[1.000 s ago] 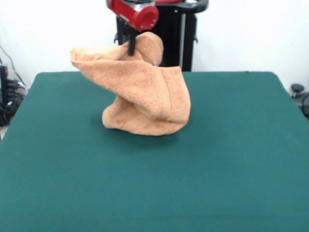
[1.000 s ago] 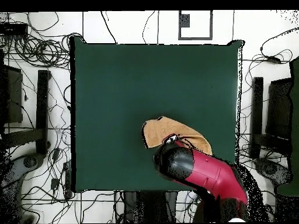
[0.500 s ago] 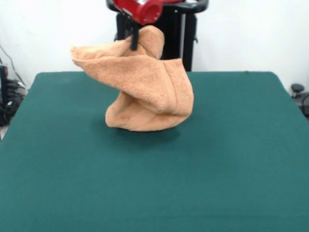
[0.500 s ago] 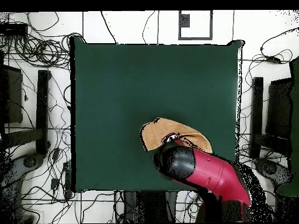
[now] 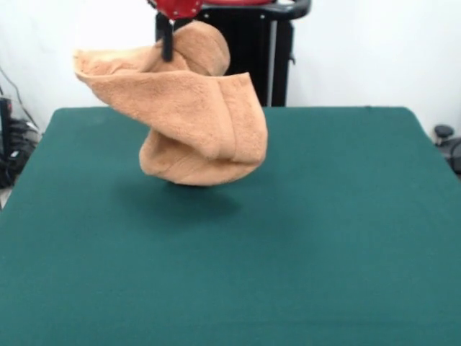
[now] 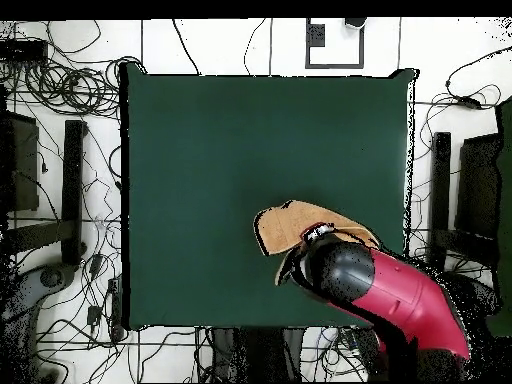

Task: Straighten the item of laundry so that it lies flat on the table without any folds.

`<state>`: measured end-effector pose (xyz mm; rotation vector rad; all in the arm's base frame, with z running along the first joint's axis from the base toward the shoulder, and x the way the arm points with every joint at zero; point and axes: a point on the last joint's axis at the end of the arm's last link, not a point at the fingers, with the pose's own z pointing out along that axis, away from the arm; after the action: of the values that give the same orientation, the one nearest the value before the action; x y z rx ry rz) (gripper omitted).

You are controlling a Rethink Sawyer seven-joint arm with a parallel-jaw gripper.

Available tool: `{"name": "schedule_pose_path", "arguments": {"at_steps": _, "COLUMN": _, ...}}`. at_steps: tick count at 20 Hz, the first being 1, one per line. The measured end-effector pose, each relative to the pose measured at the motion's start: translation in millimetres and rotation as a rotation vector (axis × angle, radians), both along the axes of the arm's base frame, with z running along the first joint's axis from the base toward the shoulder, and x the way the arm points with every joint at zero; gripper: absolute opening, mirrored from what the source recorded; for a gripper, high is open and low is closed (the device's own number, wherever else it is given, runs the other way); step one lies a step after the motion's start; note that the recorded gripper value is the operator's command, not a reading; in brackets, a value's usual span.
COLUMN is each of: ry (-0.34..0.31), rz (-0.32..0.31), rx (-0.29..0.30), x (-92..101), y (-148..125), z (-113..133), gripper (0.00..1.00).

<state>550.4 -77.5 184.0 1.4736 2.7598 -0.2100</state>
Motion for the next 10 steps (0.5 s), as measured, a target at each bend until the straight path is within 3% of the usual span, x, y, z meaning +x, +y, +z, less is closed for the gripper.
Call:
{"name": "schedule_pose_path", "arguments": {"at_steps": 7, "ry": -0.013, "rz": 0.111, "rx": -0.006, "x": 11.7, "y": 58.1, "z": 3.7, "gripper": 0.0}}
{"name": "schedule_pose_path", "arguments": {"at_steps": 10, "ry": -0.011, "rz": 0.108, "rx": -0.006, "x": 11.4, "y": 56.0, "z": 4.7, "gripper": 0.0}}
